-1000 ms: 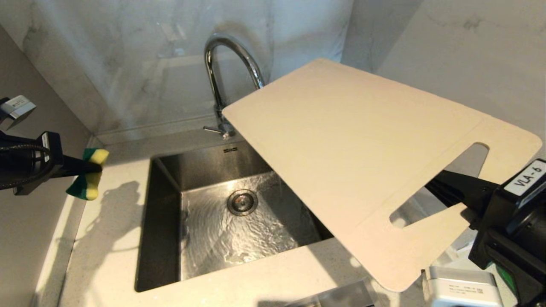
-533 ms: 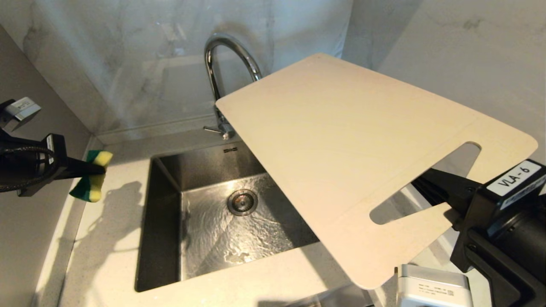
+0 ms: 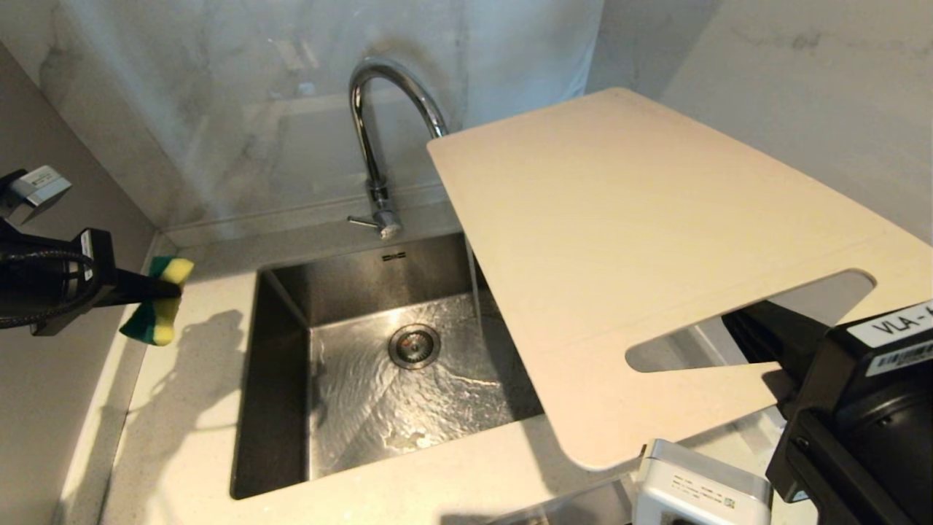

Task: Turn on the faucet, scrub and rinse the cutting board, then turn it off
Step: Put down the cutting board

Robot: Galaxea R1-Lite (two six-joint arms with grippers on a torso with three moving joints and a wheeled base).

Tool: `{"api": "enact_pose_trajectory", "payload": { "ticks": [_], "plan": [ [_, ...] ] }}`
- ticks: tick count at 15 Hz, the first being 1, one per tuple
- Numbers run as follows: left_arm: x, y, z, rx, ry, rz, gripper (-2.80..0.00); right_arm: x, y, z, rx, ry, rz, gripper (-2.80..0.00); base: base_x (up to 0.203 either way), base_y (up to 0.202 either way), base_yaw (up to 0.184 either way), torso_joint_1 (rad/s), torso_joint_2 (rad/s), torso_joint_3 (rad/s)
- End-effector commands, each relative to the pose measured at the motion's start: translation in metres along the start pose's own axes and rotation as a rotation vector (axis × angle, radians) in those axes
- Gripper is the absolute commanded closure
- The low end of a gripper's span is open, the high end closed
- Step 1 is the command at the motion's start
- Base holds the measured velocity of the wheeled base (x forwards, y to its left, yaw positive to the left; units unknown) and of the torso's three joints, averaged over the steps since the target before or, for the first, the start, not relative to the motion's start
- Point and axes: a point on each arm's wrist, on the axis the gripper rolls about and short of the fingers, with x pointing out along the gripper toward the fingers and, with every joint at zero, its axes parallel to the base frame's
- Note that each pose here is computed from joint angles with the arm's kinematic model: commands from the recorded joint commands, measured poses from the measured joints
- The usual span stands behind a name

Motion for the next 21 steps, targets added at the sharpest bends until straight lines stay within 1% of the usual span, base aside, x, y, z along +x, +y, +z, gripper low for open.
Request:
{"api": "enact_pose_trajectory", "payload": {
  "ticks": [1,2,4,7,12,15,18,19,21],
  "plan": [
    [0.0,0.0,0.0,-0.004,0.002,0.0,0.0,0.005,0.008,0.016,0.011,0.006,-0.009,0.0,0.0,0.0,0.0,0.0,0.0,0.0],
    [0.0,0.0,0.0,-0.004,0.003,0.0,0.0,0.004,0.011,0.019,0.021,0.026,-0.007,0.0,0.0,0.0,0.0,0.0,0.0,0.0],
    [0.0,0.0,-0.001,-0.003,0.003,0.0,0.0,-0.002,0.02,0.018,0.01,0.066,0.023,0.0,0.0,0.0,0.0,0.0,0.0,0.0],
    [0.0,0.0,-0.001,-0.003,0.004,0.0,0.0,-0.011,0.029,0.019,-0.003,0.092,0.055,0.0,0.0,0.0,0.0,0.0,0.0,0.0],
    [0.0,0.0,0.0,-0.004,0.004,0.0,0.0,-0.015,0.047,0.018,-0.039,0.089,0.08,0.0,0.0,0.0,0.0,0.0,0.0,0.0],
    [0.001,-0.001,-0.002,-0.001,0.012,-0.003,0.0,-0.018,0.068,0.019,-0.044,0.084,0.108,0.0,0.0,0.0,0.0,0.0,0.0,0.0],
    [0.003,-0.001,-0.004,0.0,0.018,0.0,0.0,-0.021,0.081,0.017,-0.066,0.079,0.124,0.0,0.0,0.0,0.0,0.0,0.0,0.0],
    [0.003,-0.001,-0.004,0.0,0.02,0.0,0.0,-0.022,0.085,0.018,-0.066,0.078,0.13,0.0,0.0,0.0,0.0,0.0,0.0,0.0],
    [0.005,-0.001,-0.006,0.0,0.029,-0.002,0.0,-0.021,0.094,0.024,-0.036,0.078,0.146,0.0,0.0,0.0,0.0,0.0,0.0,0.0]
  ]
}}
